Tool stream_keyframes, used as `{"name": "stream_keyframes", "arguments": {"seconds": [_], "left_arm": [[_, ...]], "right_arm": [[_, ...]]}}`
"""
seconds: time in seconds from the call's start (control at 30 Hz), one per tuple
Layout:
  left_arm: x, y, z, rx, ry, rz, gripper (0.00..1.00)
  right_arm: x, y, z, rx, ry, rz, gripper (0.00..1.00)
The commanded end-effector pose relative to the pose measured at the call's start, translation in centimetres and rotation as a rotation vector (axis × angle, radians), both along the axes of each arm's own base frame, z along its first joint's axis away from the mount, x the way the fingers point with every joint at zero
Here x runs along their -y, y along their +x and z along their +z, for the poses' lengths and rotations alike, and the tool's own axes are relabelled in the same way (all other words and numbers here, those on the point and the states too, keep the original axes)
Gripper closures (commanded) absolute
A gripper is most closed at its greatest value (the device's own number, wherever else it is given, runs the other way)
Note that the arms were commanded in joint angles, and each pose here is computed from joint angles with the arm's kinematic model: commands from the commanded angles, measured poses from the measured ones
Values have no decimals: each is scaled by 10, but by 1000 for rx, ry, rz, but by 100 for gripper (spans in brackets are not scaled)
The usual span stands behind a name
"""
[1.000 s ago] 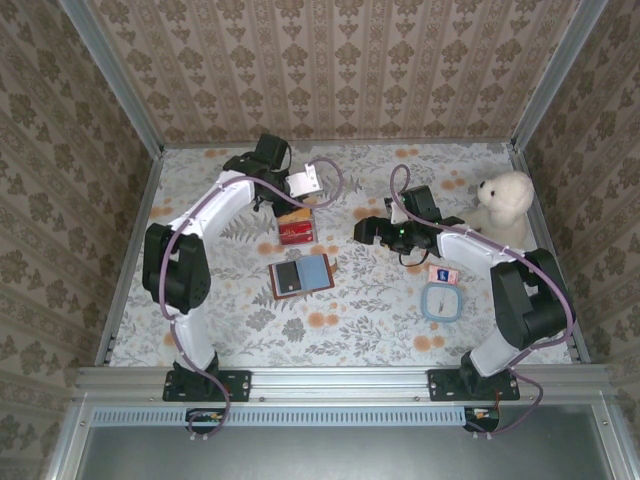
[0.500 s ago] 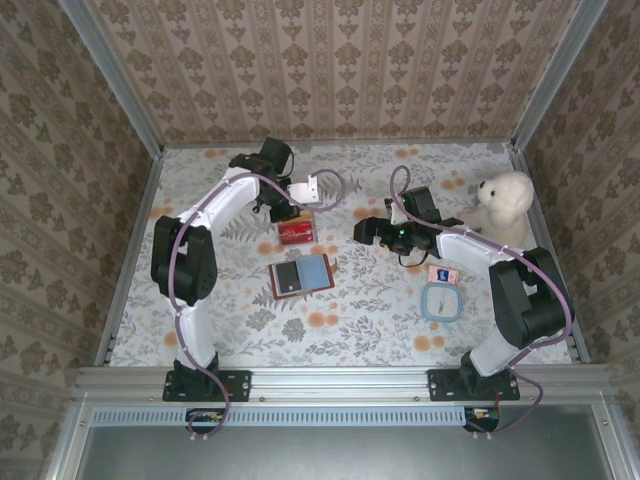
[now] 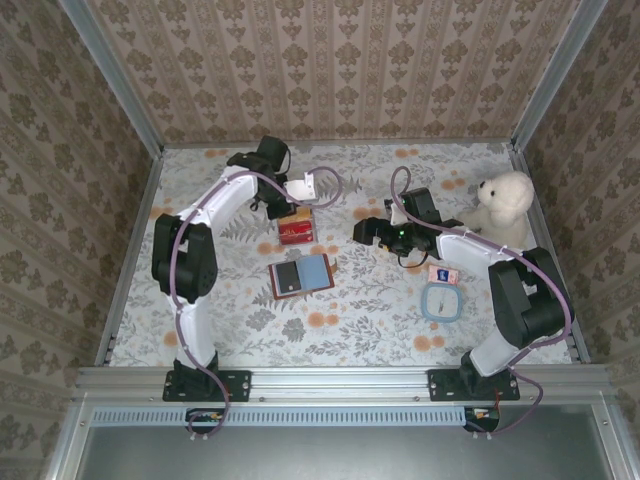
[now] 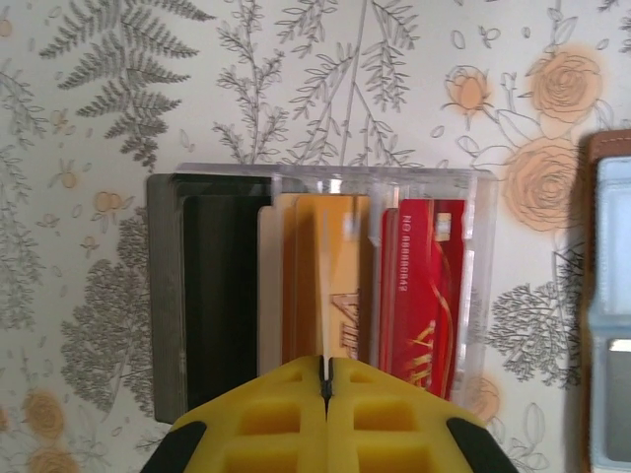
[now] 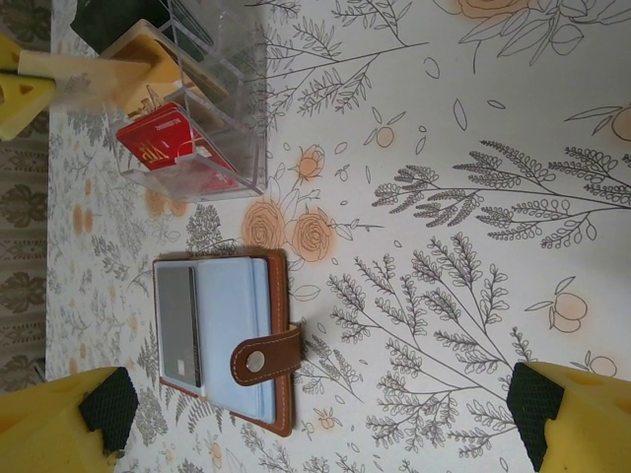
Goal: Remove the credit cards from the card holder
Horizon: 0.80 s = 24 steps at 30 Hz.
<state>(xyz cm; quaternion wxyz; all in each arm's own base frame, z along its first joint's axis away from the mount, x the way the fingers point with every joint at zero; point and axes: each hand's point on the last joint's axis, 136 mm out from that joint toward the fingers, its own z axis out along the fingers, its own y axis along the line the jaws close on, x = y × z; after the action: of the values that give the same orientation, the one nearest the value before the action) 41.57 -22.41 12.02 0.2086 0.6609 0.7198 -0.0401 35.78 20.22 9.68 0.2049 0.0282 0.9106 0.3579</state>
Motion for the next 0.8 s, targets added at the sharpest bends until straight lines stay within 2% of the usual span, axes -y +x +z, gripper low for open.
{"name": "stream_keyframes", "arguments": {"seconds": [0.0,0.17,0.4,0.7,0.73,0.77], "left_arm": [[3,8,7,35,14,-33,100],[7,4,7,11,30,-57,100],[5,-11,-14,-47,87,-108,100],[-9,6,-31,12,184,-89,100],[-8,7,-32,12,185,-88,99],[-7,7,-31,12,178,-83,93]], "right_arm": [[-2,-2,-8,-33,27,5,0],[-4,-1,-13,-50,36,7,0],[-4,-1,-15,-56,34,6,0],[-5,-1,-18,-70,37,7,0],[-5,-1,-18,-68,37,6,0],[-5,-1,-18,-66,37,8,0]]}}
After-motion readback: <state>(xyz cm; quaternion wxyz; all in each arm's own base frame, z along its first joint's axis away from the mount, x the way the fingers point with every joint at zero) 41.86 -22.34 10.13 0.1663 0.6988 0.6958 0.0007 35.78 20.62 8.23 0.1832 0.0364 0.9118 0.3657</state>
